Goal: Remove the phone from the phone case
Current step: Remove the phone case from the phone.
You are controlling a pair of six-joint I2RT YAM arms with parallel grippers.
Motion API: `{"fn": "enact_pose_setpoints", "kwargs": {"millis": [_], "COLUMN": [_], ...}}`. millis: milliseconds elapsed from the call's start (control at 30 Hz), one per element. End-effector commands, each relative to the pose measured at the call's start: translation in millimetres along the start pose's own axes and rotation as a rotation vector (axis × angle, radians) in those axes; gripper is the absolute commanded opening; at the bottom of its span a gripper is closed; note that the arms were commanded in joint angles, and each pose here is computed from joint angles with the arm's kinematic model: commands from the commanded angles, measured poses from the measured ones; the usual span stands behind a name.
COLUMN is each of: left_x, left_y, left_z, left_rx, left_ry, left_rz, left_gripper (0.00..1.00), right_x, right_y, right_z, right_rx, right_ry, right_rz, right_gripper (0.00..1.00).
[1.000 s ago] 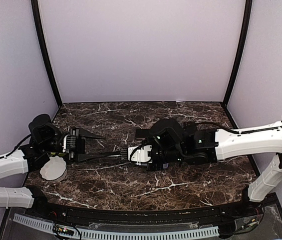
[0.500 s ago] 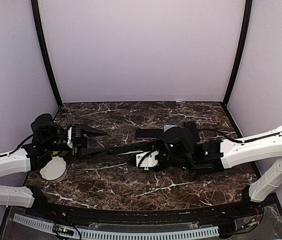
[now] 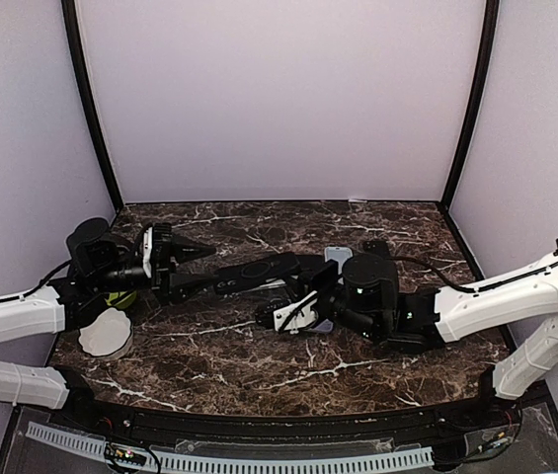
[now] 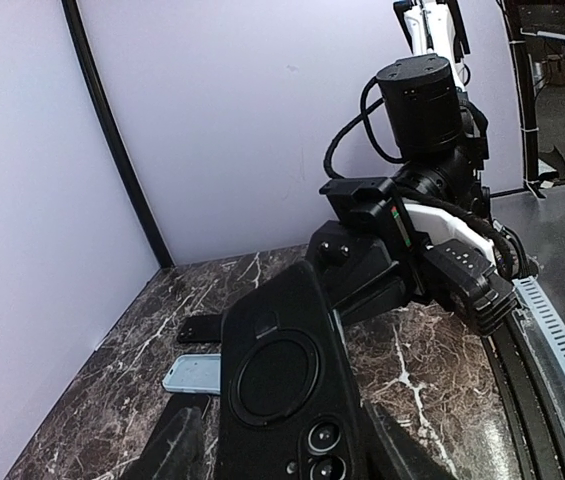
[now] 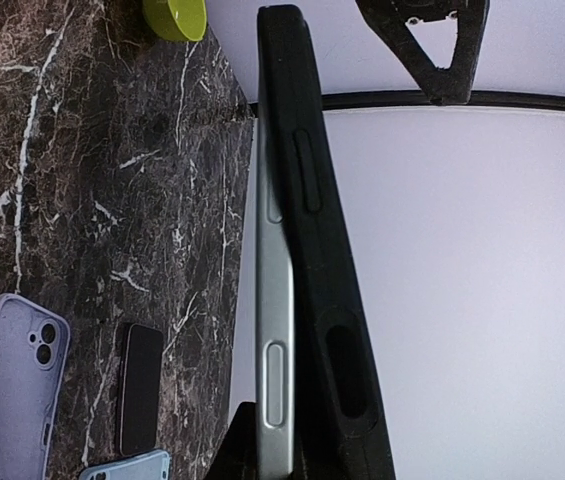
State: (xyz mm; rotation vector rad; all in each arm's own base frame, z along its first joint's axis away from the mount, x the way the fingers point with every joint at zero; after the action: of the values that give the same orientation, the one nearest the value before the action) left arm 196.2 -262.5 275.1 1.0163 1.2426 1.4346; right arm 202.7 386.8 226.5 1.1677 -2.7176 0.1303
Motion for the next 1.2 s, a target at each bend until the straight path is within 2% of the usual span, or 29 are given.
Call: {"fn": "enact_pose_setpoints", "kwargs": {"millis": [0,100,267,500,633,833,1167], "left_x": [-2,-1,3,17,23,22,18], "left_y": [15,14,24,39,47,44,38], "left_z": [5,9,9,14,19,17,10], "left_rx": [0.022,0.027,-0.007,-0.100,-0.129,-0.129,-0.125], "left_ry": [0.017,0.043,0.067,0.147,0.182,0.156,0.095], "left_rz": [-0.026,-0.020,-0.038,-0.077,-0.103,-0.106,-0.106], "left_gripper": [0.54,0.55,0.55,0.57,0.59,0.59,0.59], "right_x": [11,10,17,29,38,57,67], "right_y": [-2,0,4,-16,-22,-17,14], "right_z": [-61,-68,-87,-95,-116,-161,-202], "right_rx": [-0.042,-0.099,-0.341,-0.573,-0.747,-1.003,-1.245], "right_ry": [-0.201,-0.186,-0.044,0.035,0.023,-0.030,0.038], "right_rz": [-0.015,-0.050,-0.216,-0.260,-0.325,-0.528,-0.885], "right_gripper": [0.00,0.00,0.00,0.00,0.00,0.00,0.00]}}
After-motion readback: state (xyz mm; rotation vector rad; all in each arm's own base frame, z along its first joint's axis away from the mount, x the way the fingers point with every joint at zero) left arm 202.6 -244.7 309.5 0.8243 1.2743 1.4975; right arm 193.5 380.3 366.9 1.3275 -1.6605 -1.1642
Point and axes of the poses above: each gripper's point midway between its finger pads, its own x axis back along the fingers, its own z axis along the line the jaws close on, y = z × x, the point moved 2 cm from there along x, back along the fingers, and after that the axes turned 8 degrees about x, right-handed, at the moved point
